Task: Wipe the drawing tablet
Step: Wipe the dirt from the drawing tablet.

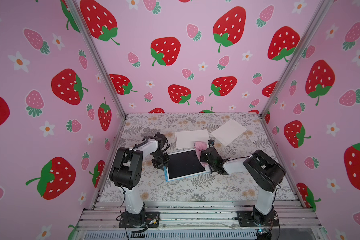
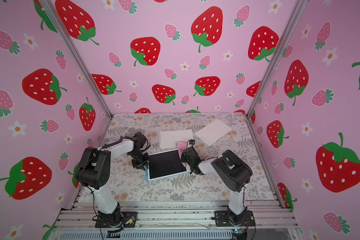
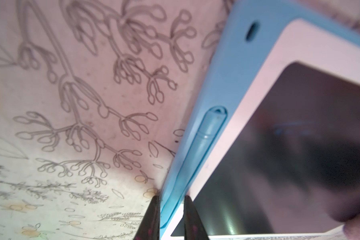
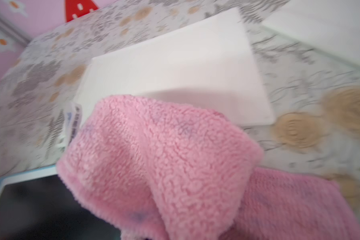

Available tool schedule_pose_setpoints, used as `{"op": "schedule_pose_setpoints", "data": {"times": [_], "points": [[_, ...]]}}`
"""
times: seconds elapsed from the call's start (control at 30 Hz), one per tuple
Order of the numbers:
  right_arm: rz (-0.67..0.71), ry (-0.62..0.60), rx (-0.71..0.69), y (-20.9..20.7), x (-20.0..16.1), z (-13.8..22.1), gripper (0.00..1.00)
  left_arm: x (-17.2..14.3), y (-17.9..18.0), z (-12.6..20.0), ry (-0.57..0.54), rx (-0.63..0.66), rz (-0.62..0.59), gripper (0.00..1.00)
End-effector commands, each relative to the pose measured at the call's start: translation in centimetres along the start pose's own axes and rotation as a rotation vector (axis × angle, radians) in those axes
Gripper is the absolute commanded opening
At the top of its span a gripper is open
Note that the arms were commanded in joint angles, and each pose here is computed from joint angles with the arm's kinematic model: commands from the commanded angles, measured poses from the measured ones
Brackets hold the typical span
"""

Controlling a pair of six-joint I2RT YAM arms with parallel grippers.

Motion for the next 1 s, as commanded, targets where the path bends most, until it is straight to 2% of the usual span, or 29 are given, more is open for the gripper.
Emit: {"op": "schedule_pose_setpoints", "data": {"times": [0.0, 0.07, 0.13, 0.3, 0.37, 0.47, 0.57, 0.63, 0.7, 0.83, 0.9, 0.97], "points": [[0.239, 0.259, 0.009, 3.3, -7.2, 0.4, 0.0, -0.1, 1.5, -4.1, 0.037, 0.111, 0.003, 0.2], [0.306, 0.259, 0.08, 7.0, -7.8, 0.6, 0.0, -0.1, 1.4, -4.0, 0.037, 0.111, 0.001, 0.2], [0.302, 0.265, 0.048, 6.7, -7.5, 0.0, 0.0, -0.1, 1.4, -3.9, 0.036, 0.114, 0.001, 0.19], [0.05, 0.337, -0.185, -4.3, -6.3, -1.6, 0.0, -0.1, 1.4, -3.9, 0.035, 0.114, 0.001, 0.19], [0.044, 0.333, -0.206, -5.6, -5.9, -1.4, 0.0, -0.1, 1.5, -3.9, 0.035, 0.115, 0.002, 0.19], [0.099, 0.349, -0.125, -2.4, -6.2, -1.5, 0.0, 0.0, 1.5, -3.9, 0.034, 0.116, 0.002, 0.19], [0.248, 0.317, -0.001, 4.7, -6.7, -0.9, 0.0, 0.1, 1.3, -3.9, 0.034, 0.113, 0.001, 0.19], [0.282, 0.307, 0.025, 6.8, -6.5, -0.8, 0.0, 0.1, 1.3, -3.9, 0.034, 0.115, -0.001, 0.19], [0.226, 0.32, -0.035, 4.9, -5.7, -1.6, 0.0, 0.1, 1.3, -3.9, 0.035, 0.115, -0.002, 0.19], [0.032, 0.406, -0.187, -2.9, -4.0, -2.9, 0.0, 0.0, 1.4, -4.0, 0.037, 0.114, 0.0, 0.19], [0.057, 0.391, -0.197, -3.6, -3.6, -2.5, 0.0, -0.1, 1.4, -4.0, 0.035, 0.113, 0.0, 0.19], [0.108, 0.381, -0.136, -1.3, -3.7, -2.2, 0.0, 0.0, 1.5, -4.1, 0.036, 0.114, 0.001, 0.19]]}}
Point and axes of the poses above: each gripper's point midway between its finger pads, its own z axis back along the fingers, its own y axis along the line the jaws close on, x = y × z, the point moved 7 cm from there along z, back along the fingers, and after that the axes turned 3 degrees about z, right-handed, at the moved point
